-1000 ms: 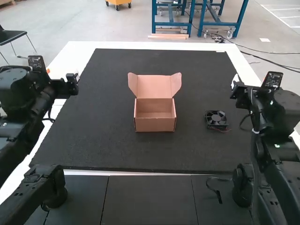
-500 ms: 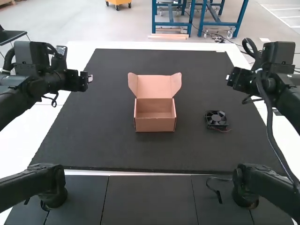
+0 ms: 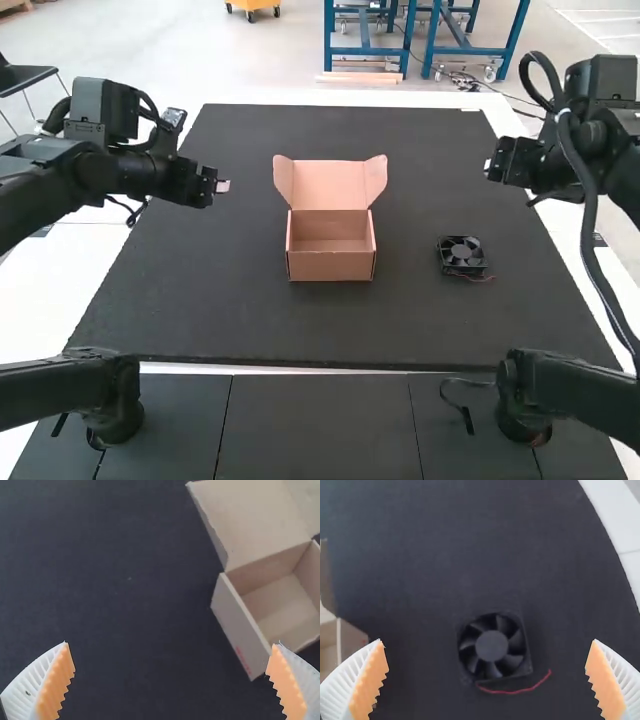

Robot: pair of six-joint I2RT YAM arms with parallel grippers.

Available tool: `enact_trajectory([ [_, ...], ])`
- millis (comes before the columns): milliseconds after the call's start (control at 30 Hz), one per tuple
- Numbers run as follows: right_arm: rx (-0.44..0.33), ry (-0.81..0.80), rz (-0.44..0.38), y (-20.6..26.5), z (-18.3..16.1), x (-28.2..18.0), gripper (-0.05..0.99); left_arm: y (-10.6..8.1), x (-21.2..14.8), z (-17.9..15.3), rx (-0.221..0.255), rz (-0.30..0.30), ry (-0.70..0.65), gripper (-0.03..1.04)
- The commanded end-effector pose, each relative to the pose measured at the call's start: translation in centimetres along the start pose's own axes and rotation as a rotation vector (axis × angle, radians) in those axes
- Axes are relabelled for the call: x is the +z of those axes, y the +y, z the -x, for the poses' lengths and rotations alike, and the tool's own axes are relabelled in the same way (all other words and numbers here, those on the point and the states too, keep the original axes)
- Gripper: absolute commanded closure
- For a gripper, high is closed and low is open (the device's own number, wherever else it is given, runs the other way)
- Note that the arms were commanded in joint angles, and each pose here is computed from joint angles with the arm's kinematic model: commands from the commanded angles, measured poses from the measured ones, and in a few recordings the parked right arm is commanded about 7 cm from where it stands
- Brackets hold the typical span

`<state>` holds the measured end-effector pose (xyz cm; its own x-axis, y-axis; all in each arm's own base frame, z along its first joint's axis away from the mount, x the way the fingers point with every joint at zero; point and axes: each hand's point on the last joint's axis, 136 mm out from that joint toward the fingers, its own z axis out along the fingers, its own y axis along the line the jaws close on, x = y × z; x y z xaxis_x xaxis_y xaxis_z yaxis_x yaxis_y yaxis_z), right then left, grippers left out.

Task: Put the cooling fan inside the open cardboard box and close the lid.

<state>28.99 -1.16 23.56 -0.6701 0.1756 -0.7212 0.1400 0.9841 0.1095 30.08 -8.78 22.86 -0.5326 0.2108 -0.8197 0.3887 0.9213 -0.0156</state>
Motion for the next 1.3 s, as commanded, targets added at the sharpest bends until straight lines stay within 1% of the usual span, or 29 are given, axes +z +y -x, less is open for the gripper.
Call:
enact_trajectory([
  [0, -0.031, 0.022, -0.007, -0.3, 0.5, 0.5, 0.03, -1.3, -1.0, 1.9, -0.029, -0.041, -0.044, 0.1],
  [133, -0.087, 0.092, -0.013, -0.5, -1.2, 1.9, 0.03, -2.5, -1.0, 2.5, -0.067, -0.073, -0.054, 0.1],
  [200, -0.092, 0.134, -0.016, -0.7, -2.2, 2.7, 0.03, -2.9, -1.4, 3.2, -0.084, -0.082, -0.066, 0.1],
  [333, -0.09, 0.184, -0.022, -0.9, -3.1, 3.7, 0.03, -3.4, -1.9, 3.6, -0.088, -0.1, -0.053, 0.1],
  [400, -0.072, 0.214, -0.03, -1.1, -3.5, 4.3, 0.03, -4.4, -2.1, 3.2, -0.086, -0.148, -0.027, 0.1],
  [467, -0.064, 0.241, -0.039, -1.4, -3.9, 4.8, 0.03, -5.1, -2.4, 3.1, -0.081, -0.18, -0.017, 0.1],
  [533, -0.048, 0.253, -0.05, -1.9, -3.9, 5.2, 0.03, -6.3, -2.8, 3.0, -0.074, -0.234, -0.004, 0.1],
  [667, -0.005, 0.28, -0.076, -3.1, -3.8, 6.2, 0.03, -7.9, -3.2, 2.9, -0.049, -0.285, 0.001, 0.1],
  [767, 0.018, 0.306, -0.093, -4.0, -4.2, 7.1, 0.03, -9.0, -3.4, 3.2, -0.028, -0.313, -0.008, 0.1],
  [833, 0.023, 0.325, -0.101, -4.4, -4.5, 7.8, 0.03, -9.7, -3.5, 3.1, -0.014, -0.332, -0.006, 0.1],
  [900, 0.01, 0.352, -0.1, -4.5, -5.0, 8.3, 0.03, -10.3, -3.6, 3.0, -0.003, -0.35, -0.003, 0.1],
  [1033, -0.007, 0.402, -0.101, -4.9, -5.8, 9.8, 0.03, -11.2, -3.7, 3.1, 0.013, -0.374, -0.01, 0.1],
  [1267, -0.011, 0.443, -0.104, -5.1, -5.7, 12.6, 0.03, -11.1, -3.4, 3.4, 0.015, -0.367, -0.024, 0.1],
])
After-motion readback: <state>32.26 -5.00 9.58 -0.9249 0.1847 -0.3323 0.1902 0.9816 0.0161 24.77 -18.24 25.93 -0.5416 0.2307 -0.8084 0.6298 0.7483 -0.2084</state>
